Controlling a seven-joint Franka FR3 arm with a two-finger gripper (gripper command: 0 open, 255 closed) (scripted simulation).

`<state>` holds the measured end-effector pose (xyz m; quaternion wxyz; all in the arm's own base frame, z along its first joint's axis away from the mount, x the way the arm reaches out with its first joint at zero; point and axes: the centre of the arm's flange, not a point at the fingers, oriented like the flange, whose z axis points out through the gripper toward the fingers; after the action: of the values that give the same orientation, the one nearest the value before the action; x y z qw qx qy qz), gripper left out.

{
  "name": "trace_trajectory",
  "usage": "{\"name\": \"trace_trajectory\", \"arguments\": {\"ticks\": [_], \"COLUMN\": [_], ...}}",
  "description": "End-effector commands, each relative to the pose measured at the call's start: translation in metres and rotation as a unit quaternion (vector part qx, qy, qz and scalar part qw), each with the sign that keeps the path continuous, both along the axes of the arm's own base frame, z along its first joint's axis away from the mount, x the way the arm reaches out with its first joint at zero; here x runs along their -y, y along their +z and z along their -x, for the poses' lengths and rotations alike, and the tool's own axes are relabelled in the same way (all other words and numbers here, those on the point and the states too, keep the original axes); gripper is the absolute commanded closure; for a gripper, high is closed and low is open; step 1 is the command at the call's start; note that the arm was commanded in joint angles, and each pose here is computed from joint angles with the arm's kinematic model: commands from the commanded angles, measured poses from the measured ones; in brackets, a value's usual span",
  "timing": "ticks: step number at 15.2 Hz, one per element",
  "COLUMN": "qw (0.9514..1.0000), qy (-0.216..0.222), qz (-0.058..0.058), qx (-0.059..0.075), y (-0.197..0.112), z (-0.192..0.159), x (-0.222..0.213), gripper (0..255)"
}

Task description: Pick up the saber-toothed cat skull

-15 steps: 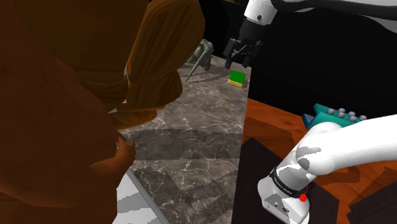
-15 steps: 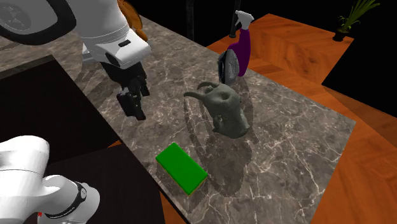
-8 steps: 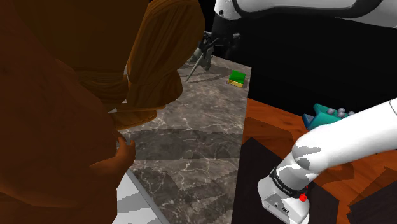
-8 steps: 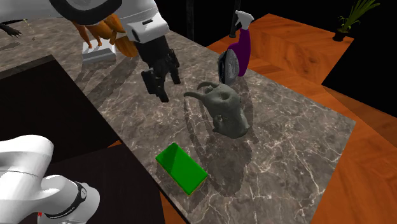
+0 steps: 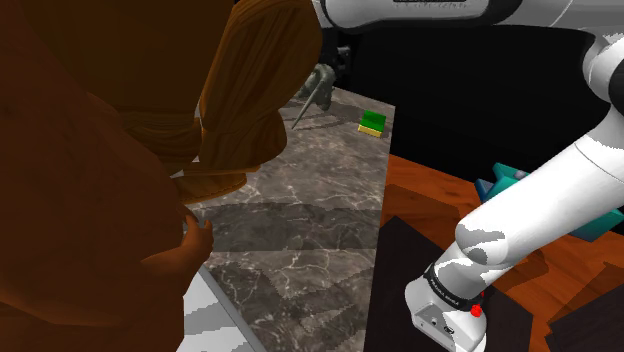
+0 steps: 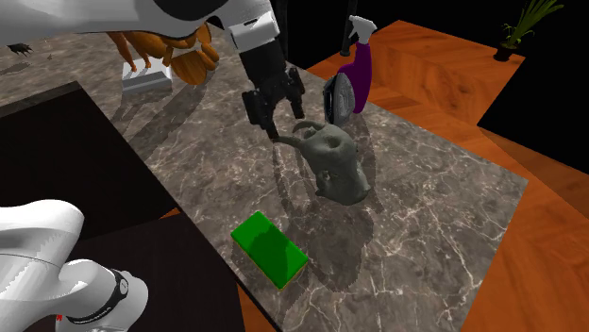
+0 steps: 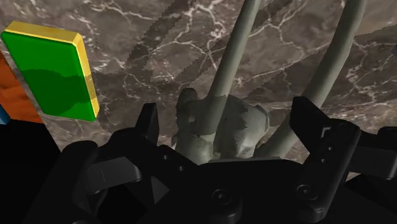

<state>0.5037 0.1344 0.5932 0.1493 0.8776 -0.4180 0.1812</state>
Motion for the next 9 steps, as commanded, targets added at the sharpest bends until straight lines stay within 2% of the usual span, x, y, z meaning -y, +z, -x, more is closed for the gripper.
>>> {"name": "trace_trajectory", "arguments": {"ticks": [1, 6, 7, 9], "qw": [1.0000, 1.0000, 1.0000, 1.0000], "qy": [-0.003, -0.003, -0.003, -0.003], "qz": [0.001, 0.001, 0.001, 0.001], "qx": [0.002, 0.002, 0.002, 0.002], "y": [-0.012, -0.031, -0.031, -0.032], "z": [-0.001, -0.001, -0.001, -0.002], "x": [0.000, 0.000, -0.001, -0.001], "gripper": [0, 0, 255, 255]}}
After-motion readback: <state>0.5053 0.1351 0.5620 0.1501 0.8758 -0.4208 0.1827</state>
